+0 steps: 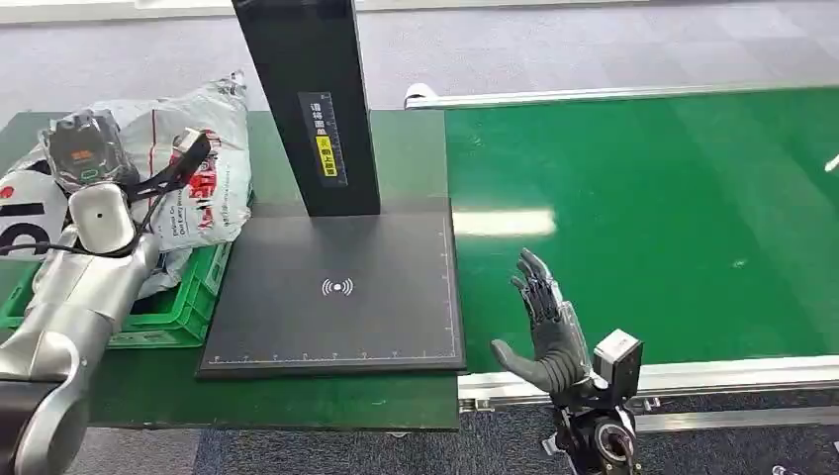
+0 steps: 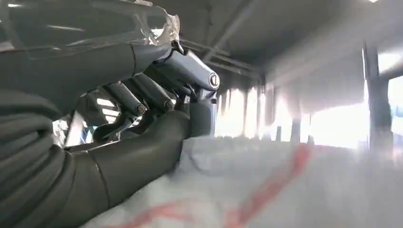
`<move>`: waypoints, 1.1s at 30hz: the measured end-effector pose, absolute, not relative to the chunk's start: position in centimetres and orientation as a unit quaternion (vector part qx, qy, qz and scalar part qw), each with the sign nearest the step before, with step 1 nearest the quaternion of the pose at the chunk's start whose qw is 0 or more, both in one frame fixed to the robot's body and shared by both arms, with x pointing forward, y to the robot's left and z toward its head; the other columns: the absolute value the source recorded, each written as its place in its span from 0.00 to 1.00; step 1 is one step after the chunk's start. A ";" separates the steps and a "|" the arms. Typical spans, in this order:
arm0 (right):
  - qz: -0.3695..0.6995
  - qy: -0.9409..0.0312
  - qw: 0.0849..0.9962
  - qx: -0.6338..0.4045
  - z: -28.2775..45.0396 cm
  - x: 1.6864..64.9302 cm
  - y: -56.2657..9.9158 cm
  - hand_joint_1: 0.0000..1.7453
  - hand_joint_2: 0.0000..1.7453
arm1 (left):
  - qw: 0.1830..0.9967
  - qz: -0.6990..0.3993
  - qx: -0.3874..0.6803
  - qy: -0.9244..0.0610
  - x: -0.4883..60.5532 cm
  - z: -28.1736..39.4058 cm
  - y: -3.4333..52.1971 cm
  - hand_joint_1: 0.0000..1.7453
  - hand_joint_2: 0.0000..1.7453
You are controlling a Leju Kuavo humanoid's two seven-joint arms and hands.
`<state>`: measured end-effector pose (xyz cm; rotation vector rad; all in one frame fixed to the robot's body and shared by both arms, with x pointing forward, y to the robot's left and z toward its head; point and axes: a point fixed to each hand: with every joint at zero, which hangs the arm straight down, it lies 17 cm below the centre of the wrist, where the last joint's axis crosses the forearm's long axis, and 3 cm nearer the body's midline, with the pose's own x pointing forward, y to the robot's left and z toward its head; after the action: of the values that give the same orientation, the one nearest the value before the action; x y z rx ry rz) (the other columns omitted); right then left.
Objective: Moved the parcel from conveyor to table for the left to box.
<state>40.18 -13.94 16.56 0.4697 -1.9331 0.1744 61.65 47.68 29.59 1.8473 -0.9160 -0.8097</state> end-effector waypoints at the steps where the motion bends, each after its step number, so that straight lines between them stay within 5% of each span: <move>1: 0.075 -0.814 0.541 0.199 16.6 40.2 -13.9 0.00 1.00 | 0.466 -0.356 0.738 -0.335 61.8 27.8 48.2 1.00 1.00; 13: 0.086 -0.813 0.541 0.200 16.5 40.5 -13.4 0.00 1.00 | 0.516 -0.460 0.700 -0.180 60.5 21.0 50.5 1.00 1.00; 14: 0.087 -0.813 0.540 0.201 16.6 40.6 -13.4 0.00 1.00 | 0.521 -0.462 0.698 -0.170 60.3 20.7 50.7 0.39 1.00; 15: 0.088 -0.812 0.540 0.203 16.6 40.6 -13.2 0.00 1.00 | 0.525 -0.463 0.696 -0.160 60.1 20.5 51.0 0.00 1.00; 23: 0.087 -0.809 0.542 0.210 16.8 40.9 -12.5 0.00 1.00 | 0.536 -0.459 0.695 -0.138 59.3 19.7 51.9 0.00 1.00; 24: 0.087 -0.809 0.543 0.211 16.8 41.0 -12.3 0.00 1.00 | 0.541 -0.459 0.692 -0.131 59.1 19.5 52.1 0.00 0.00; 33: 0.089 -0.807 0.541 0.221 17.0 41.3 -11.7 0.00 1.00 | 0.590 -0.460 0.657 -0.094 57.6 17.6 53.5 0.00 0.00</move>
<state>41.27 -11.67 17.04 0.5250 -1.9164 0.2117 57.60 53.51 17.65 1.5292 -0.2192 -1.0708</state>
